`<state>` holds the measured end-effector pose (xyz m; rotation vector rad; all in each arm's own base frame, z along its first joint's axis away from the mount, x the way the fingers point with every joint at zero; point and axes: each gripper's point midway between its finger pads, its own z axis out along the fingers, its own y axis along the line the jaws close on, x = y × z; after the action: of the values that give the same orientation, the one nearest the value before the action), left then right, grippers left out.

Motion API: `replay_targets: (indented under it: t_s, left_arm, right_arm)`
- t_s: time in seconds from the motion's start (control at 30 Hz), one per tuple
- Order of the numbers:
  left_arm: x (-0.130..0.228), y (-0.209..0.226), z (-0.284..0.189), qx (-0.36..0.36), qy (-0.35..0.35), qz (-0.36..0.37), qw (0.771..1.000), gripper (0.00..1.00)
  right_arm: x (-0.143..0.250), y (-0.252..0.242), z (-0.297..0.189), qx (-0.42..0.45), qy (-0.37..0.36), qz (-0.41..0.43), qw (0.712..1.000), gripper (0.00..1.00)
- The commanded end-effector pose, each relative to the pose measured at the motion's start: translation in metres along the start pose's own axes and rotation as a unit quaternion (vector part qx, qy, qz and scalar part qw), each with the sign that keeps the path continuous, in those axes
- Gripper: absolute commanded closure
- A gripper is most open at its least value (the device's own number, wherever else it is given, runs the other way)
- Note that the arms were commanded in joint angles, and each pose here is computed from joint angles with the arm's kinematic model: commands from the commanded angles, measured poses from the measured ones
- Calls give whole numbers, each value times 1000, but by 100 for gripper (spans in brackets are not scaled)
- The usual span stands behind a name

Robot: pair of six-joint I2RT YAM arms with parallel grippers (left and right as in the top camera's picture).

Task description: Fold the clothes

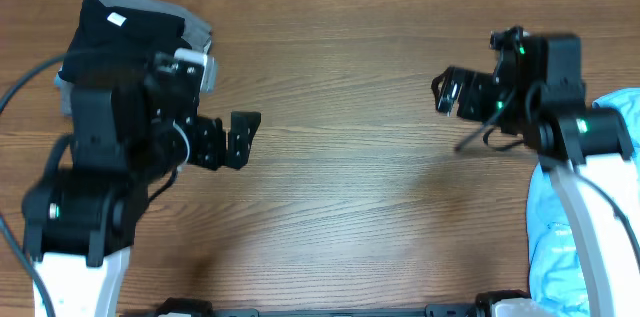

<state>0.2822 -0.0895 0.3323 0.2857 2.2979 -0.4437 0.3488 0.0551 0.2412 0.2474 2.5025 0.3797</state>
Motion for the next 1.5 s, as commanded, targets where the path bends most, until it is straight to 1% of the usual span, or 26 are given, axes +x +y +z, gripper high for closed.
replay_targets:
  t_s: [0.0, 0.03, 0.13, 0.27, 0.33, 0.43, 0.5, 0.57, 0.63, 0.77, 0.87, 0.93, 1.07, 1.1, 1.13, 1.2, 1.23, 1.27, 1.33, 1.37, 1.47]
  left_arm:
    - [-13, -2, -3, 6, 1, 17, 1000, 0]
    - [-12, -4, -1, 12, 6, 15, 1000, 0]
    - [-11, -15, 0, 47, 10, 14, 999, 0]
    - [-11, -20, -1, 61, 10, 12, 998, 0]
    - [-11, -20, -1, 61, 10, 12, 998, 0]
    - [-11, -21, -1, 62, 10, 11, 998, 0]
    - [-12, -21, -1, 62, 8, 12, 998, 0]
    - [-13, -21, -1, 62, 5, 14, 998, 0]
    - [-15, -21, -1, 62, 2, 15, 998, 0]
    - [-16, -21, -1, 62, -1, 16, 998, 0]
    - [-16, -21, -1, 62, -1, 16, 998, 0]
    - [-16, -21, -1, 62, -2, 16, 998, 0]
    - [-17, -21, -1, 62, -3, 17, 998, 0]
    - [-17, -21, -1, 62, -4, 17, 998, 0]
    - [-18, -21, -1, 62, -4, 18, 998, 0]
    - [-18, -20, -1, 61, -6, 18, 998, 0]
    - [-19, -20, -1, 62, -6, 18, 998, 0]
    - [-19, -21, -1, 62, -6, 18, 998, 0]
    - [-18, -21, -1, 62, -6, 18, 998, 0]
    - [-18, -21, -1, 62, -6, 18, 998, 0]
    - [-18, -21, -1, 62, -5, 18, 998, 0]
  right_arm:
    - [-17, -56, 16, 80, -1, 93, 992, 0]
    - [-18, -81, 24, 101, 8, 132, 986, 0]
    - [-16, -136, 32, 140, 23, 198, 970, 0]
    - [-9, -214, 28, 185, 23, 284, 940, 1]
    - [-3, -254, 22, 205, 17, 330, 921, 5]
    - [9, -296, 19, 219, 13, 396, 892, 8]
    - [20, -320, 23, 226, 18, 422, 878, 11]
    - [31, -338, 28, 233, 25, 450, 862, 17]
    - [40, -354, 34, 237, 28, 478, 845, 19]
    - [52, -375, 46, 242, 32, 498, 832, 21]
    - [53, -386, 54, 243, 28, 500, 831, 26]
    - [52, -388, 57, 243, 25, 499, 832, 28]
    - [50, -388, 59, 244, 23, 495, 833, 44]
    - [49, -388, 59, 244, 20, 494, 834, 46]
    - [48, -389, 59, 244, 18, 493, 835, 50]
    - [47, -389, 59, 244, 17, 493, 835, 63]
    - [47, -389, 59, 244, 17, 493, 835, 64]
    - [47, -389, 59, 244, 17, 493, 835, 60]
    - [50, -388, 60, 244, 22, 494, 834, 38]
    - [53, -389, 60, 247, 24, 494, 833, 37]
    - [62, -390, 66, 252, 26, 495, 831, 45]
